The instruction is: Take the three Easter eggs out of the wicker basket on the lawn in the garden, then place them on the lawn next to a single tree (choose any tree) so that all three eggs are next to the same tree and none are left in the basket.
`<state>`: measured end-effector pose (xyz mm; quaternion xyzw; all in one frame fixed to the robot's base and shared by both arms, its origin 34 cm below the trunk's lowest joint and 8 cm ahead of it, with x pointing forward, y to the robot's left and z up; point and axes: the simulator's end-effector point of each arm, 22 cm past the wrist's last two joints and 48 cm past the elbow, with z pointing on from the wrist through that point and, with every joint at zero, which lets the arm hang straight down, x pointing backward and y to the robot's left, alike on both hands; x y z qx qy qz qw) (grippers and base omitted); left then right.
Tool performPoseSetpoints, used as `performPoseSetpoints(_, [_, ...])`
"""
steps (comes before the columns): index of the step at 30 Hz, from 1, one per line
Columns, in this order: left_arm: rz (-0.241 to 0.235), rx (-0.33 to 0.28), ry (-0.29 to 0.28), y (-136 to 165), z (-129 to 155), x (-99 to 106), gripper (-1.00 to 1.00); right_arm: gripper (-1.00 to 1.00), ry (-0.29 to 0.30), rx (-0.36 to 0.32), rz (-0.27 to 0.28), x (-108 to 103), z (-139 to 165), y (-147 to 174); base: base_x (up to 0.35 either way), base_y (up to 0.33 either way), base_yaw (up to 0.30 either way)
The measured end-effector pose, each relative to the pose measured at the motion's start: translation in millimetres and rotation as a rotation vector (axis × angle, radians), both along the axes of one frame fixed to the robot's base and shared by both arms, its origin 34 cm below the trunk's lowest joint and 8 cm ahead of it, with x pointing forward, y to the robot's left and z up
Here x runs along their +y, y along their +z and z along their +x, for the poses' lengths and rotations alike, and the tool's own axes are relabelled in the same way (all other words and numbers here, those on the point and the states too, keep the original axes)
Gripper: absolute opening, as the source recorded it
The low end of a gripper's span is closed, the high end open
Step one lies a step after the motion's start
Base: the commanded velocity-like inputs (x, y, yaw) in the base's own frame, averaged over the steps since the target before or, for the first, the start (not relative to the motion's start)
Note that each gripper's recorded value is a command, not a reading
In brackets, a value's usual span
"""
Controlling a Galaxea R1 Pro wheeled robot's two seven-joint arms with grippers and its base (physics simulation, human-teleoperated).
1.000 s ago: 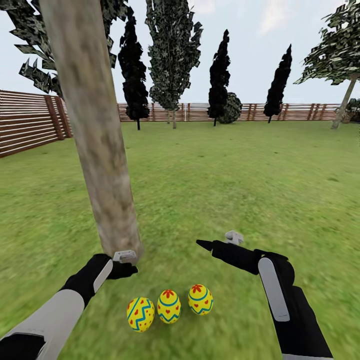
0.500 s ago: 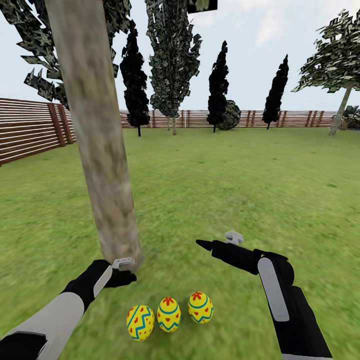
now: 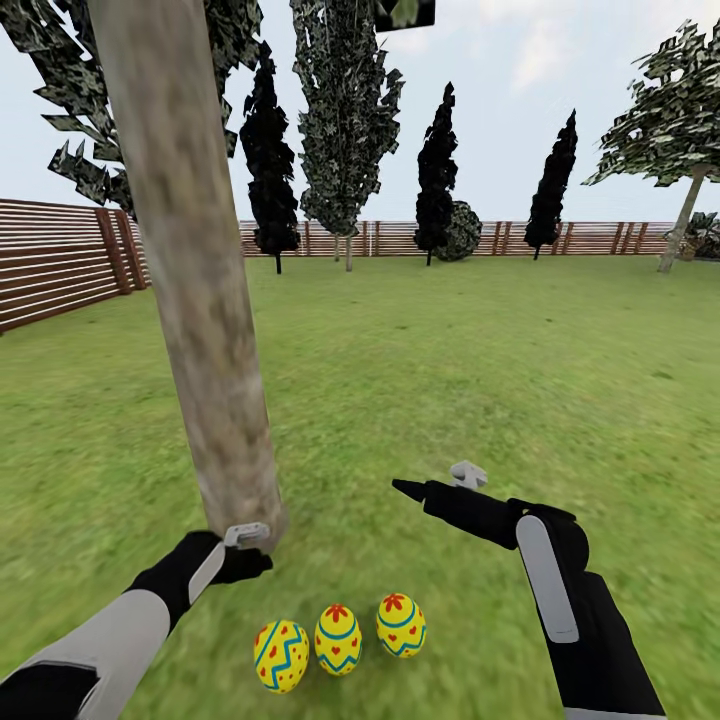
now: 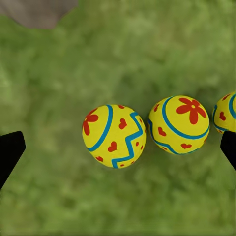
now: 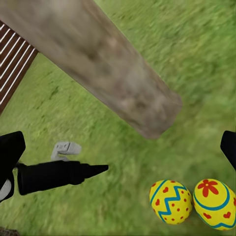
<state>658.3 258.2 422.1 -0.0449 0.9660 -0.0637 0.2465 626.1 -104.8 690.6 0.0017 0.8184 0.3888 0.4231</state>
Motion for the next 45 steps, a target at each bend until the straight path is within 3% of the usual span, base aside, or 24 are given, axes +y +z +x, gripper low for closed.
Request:
performPoseSetpoints(16, [0.032,-0.130,0.037,25,17,12,1.00,1.00,-0.027,-0.029,0.001,-5,15,38,0.000,0.000,0.000])
performPoseSetpoints(45, [0.041,-0.142,0.034,86,31,13,1.00,1.00,-0.027,-0.032,0.006,-4,28,101,0.000,0.000,0.000])
